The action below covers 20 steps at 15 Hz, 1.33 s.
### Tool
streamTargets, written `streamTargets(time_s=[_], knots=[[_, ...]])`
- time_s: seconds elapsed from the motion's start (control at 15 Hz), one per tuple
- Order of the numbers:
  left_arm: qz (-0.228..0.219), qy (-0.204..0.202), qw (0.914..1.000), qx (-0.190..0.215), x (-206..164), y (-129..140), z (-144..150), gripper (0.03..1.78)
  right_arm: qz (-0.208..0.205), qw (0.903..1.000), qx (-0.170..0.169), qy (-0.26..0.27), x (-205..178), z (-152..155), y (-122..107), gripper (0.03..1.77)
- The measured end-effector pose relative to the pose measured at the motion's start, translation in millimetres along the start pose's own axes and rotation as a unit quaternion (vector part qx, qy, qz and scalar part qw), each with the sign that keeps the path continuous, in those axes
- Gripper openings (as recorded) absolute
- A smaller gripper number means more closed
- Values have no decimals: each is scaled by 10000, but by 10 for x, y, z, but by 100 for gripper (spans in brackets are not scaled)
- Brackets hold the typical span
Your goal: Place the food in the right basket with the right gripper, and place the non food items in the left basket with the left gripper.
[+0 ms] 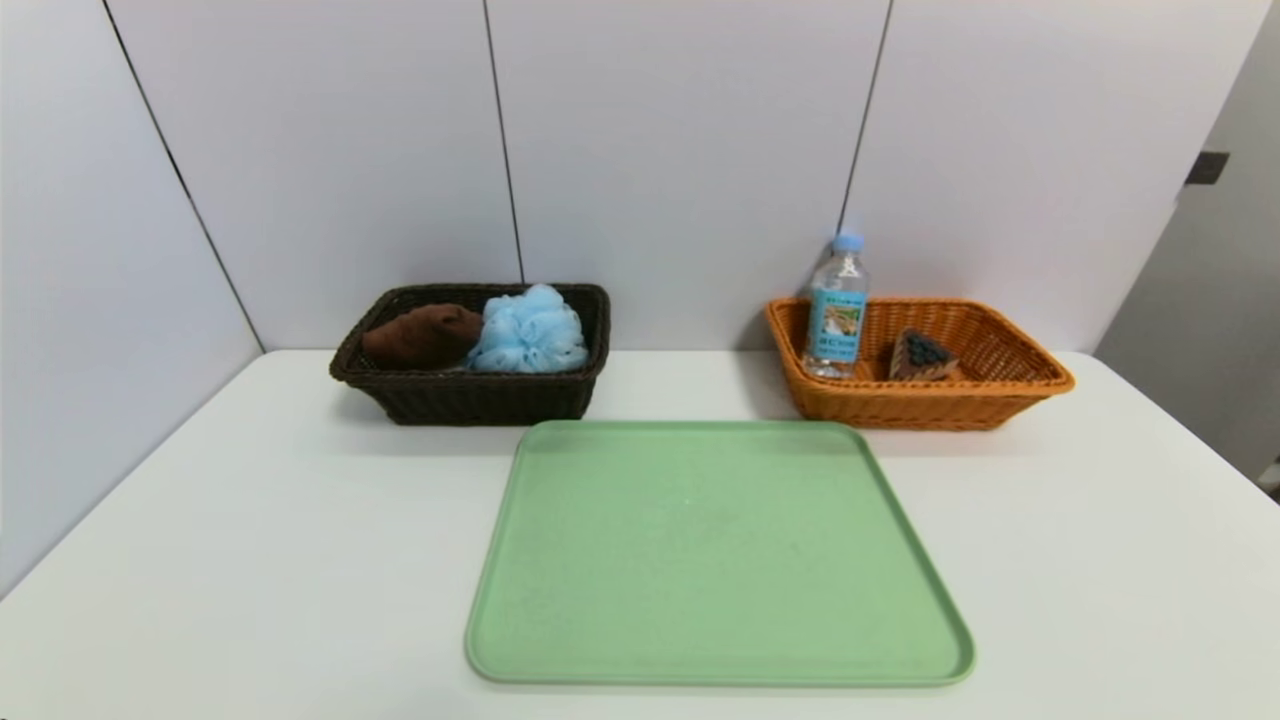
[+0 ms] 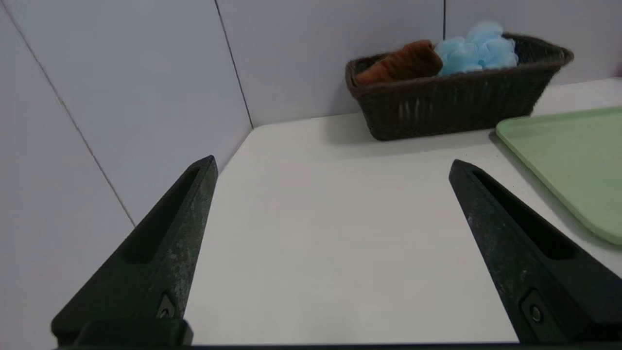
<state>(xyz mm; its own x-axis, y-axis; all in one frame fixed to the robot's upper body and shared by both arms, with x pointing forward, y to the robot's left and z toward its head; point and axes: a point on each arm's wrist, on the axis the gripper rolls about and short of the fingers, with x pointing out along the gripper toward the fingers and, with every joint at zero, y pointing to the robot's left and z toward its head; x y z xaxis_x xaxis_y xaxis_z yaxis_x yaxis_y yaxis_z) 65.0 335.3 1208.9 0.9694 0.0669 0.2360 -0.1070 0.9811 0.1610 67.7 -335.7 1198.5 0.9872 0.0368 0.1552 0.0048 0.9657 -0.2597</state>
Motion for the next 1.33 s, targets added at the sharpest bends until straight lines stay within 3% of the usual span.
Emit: streamTargets(time_s=[0.13,0.33,0.6,1.33], knots=[[-403,592,9974,-59,-6,-41,-149,169,207,9972,334,637,-9,-133,38,171],[-751,1111,9906,-266,-27,-73,-262,169,195,9935,798,786,-13,-160,45,171],[-740,1137,9894,-515,-29,-73,-260,169,83,9902,1138,804,-13,-162,42,171],[-723,1109,9898,-528,-26,-73,-258,169,-30,9903,1130,805,-13,-159,36,171]])
